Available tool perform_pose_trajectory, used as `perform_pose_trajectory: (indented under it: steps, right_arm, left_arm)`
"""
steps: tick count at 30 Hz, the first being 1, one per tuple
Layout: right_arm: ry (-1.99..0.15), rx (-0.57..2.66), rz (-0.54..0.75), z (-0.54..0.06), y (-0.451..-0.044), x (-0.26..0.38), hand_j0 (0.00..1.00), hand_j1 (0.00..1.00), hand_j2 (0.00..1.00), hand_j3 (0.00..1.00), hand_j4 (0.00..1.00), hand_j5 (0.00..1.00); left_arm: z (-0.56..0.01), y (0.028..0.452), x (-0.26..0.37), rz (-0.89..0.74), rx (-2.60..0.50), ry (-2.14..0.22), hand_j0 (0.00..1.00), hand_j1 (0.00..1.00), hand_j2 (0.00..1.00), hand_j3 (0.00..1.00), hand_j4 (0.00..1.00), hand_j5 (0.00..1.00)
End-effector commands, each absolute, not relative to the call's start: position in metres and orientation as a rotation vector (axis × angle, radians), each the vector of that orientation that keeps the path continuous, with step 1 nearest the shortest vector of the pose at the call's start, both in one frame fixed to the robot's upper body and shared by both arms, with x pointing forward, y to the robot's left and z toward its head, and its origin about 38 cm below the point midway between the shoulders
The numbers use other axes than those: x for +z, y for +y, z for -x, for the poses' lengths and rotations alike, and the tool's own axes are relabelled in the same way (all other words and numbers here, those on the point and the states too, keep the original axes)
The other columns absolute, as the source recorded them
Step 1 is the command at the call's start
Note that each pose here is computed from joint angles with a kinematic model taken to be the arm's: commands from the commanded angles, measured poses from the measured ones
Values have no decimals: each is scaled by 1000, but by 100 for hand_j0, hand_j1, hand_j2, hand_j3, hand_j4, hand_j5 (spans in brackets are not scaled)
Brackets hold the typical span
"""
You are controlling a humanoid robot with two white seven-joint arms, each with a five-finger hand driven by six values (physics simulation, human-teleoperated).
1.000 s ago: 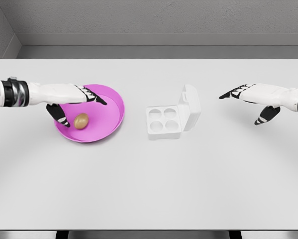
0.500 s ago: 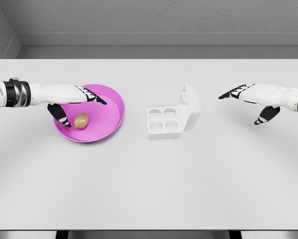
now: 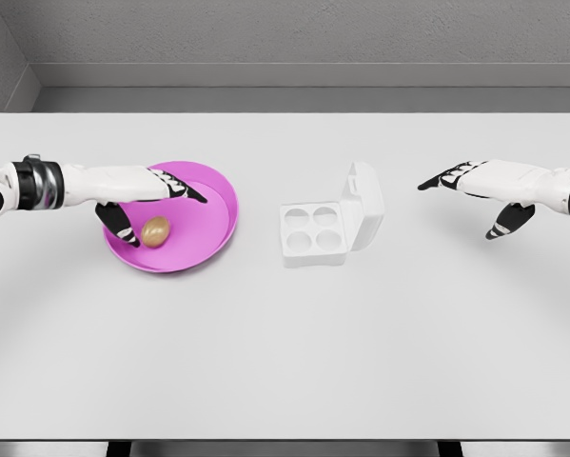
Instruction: Pack egg into the box and close the box lid
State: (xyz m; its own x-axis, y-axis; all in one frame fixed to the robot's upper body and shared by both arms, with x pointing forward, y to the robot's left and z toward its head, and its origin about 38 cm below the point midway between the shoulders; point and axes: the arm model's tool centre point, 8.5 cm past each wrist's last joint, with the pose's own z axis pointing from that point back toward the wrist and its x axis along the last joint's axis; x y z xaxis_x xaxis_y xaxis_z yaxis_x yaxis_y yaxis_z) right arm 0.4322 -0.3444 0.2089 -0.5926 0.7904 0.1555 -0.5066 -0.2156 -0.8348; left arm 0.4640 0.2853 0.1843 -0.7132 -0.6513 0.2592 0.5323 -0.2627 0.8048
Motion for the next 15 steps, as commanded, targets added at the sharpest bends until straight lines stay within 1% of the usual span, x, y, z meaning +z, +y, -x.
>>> perform_pose_trajectory:
  steps: [1, 8, 11, 15]
  right_arm:
    - [-1153, 1908, 383, -432, -345, 209, 100, 100, 100, 100, 100, 100]
    - [-1151, 1908, 384, -432, -345, 209, 100, 100, 100, 100, 100, 100]
    - [-1167, 1926, 376, -429, -338, 211, 100, 100, 100, 100, 100, 100]
    - [-1160, 1925, 384, -429, -342, 212, 100, 100, 100, 100, 100, 100]
  left_arm:
    - [-464, 285, 183, -156, -2027, -1225, 100, 100, 100, 100, 100, 100]
    - [-464, 285, 183, -170, -2038, -1218, 100, 100, 100, 100, 100, 100]
    - [-462, 286, 178, -160, -2033, -1210, 100, 100, 100, 100, 100, 100]
    - [-462, 286, 178, -160, -2030, -1210, 100, 100, 100, 100, 100, 100]
